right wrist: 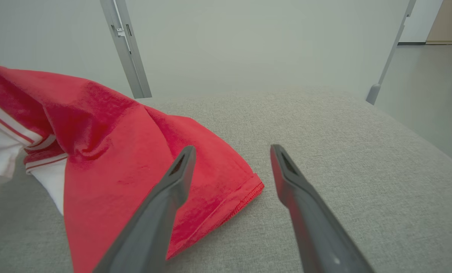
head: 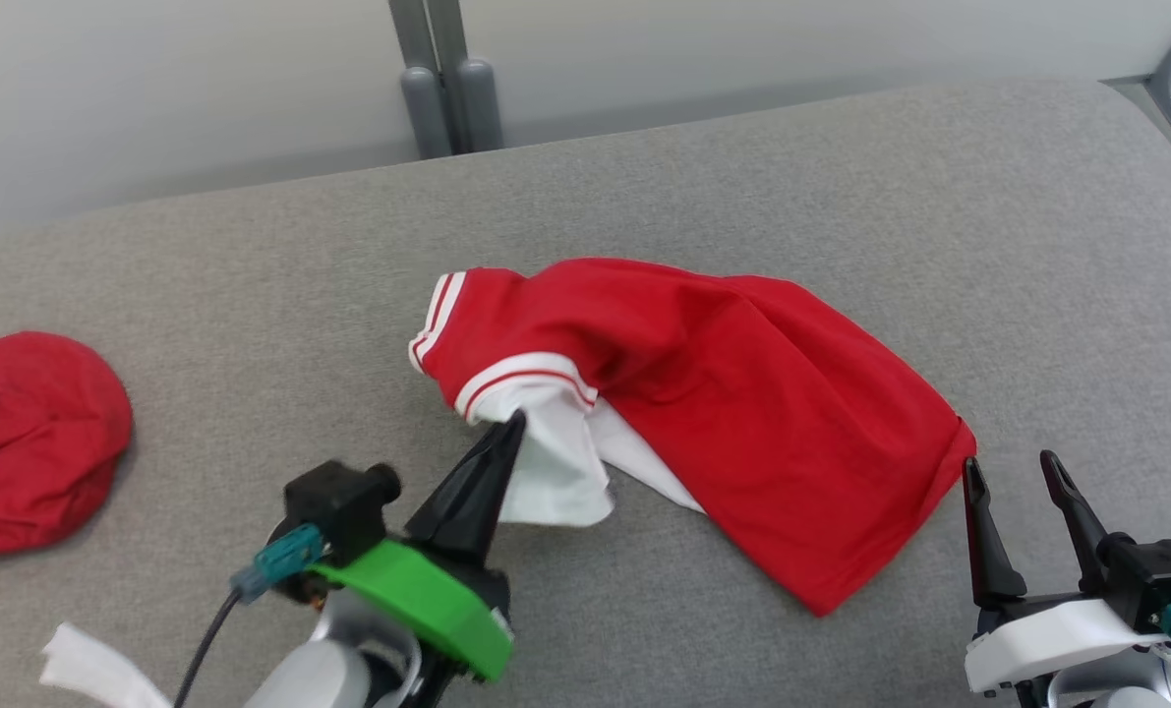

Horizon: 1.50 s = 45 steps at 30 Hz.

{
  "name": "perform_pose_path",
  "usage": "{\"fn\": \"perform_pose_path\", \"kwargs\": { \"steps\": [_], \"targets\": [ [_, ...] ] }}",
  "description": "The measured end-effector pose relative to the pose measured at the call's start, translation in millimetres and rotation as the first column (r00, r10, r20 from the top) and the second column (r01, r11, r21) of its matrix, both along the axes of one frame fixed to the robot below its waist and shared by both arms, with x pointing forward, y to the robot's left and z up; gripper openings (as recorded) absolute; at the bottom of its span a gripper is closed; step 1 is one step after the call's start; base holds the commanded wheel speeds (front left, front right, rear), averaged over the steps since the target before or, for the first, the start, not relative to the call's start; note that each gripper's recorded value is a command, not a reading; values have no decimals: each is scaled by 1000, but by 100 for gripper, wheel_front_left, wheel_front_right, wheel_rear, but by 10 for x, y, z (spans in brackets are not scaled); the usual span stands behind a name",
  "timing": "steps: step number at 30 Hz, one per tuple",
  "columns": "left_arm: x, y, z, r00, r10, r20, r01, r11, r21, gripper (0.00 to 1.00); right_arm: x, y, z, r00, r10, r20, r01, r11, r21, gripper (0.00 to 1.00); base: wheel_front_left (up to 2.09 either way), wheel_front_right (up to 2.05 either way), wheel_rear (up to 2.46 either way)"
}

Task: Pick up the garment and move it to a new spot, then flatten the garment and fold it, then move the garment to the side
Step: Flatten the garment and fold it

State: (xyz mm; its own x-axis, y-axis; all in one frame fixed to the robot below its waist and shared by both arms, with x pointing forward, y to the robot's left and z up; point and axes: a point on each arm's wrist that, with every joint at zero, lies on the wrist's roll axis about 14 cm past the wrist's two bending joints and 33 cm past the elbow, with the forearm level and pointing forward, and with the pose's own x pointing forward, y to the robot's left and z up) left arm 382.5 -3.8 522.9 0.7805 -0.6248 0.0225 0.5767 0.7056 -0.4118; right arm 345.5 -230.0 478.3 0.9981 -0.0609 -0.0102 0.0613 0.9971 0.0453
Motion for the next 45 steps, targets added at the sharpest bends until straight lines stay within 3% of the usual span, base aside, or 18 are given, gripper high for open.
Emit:
{"fn": "perform_pose_path", "kwargs": {
  "steps": [4,10,14,22,23,24,25,32,35,38,42,45],
  "targets": [
    [-286,552,-225,983,141,-120,-134,989,67,0,54,134,31,999,44,13,-44,999,4,100,0,0,0],
    [-911,1044,-676,883,295,-364,-278,955,100,0,117,338,60,993,115,23,-115,993,2,100,0,0,0],
    [-1106,987,-630,863,274,-425,-287,957,34,0,130,393,76,990,142,26,-142,990,-8,100,0,0,0],
    [-1313,1105,-544,841,273,-467,-270,960,75,0,78,339,96,990,136,29,-135,991,-21,100,0,0,0],
    [-1309,1142,-567,838,281,-467,-271,958,90,20,72,338,86,991,134,27,-134,991,-19,100,0,0,0],
    [-1279,1179,-574,834,297,-466,-291,953,86,93,64,353,75,991,135,24,-135,991,-14,100,0,0,0],
    [-1274,1182,-599,826,301,-476,-299,951,82,100,57,375,68,990,139,22,-139,990,-11,100,0,0,0],
    [-1409,1289,-965,760,337,-556,-257,941,218,100,3,316,101,993,111,34,-111,994,-4,100,0,0,0],
    [-1160,1413,-772,819,375,-434,-289,923,253,100,-32,239,109,996,87,35,-87,996,-7,100,0,0,0],
    [-830,1178,-439,901,291,-321,-237,951,198,100,-56,175,109,997,66,34,-66,998,-8,100,0,0,0],
    [-460,558,-154,975,104,-199,-62,977,206,100,-44,103,150,998,39,47,-38,999,-8,100,0,0,0],
    [-271,-51,2,985,-60,-163,90,979,183,100,-39,78,164,998,24,50,-23,1000,-3,100,0,0,0]
  ]
}}
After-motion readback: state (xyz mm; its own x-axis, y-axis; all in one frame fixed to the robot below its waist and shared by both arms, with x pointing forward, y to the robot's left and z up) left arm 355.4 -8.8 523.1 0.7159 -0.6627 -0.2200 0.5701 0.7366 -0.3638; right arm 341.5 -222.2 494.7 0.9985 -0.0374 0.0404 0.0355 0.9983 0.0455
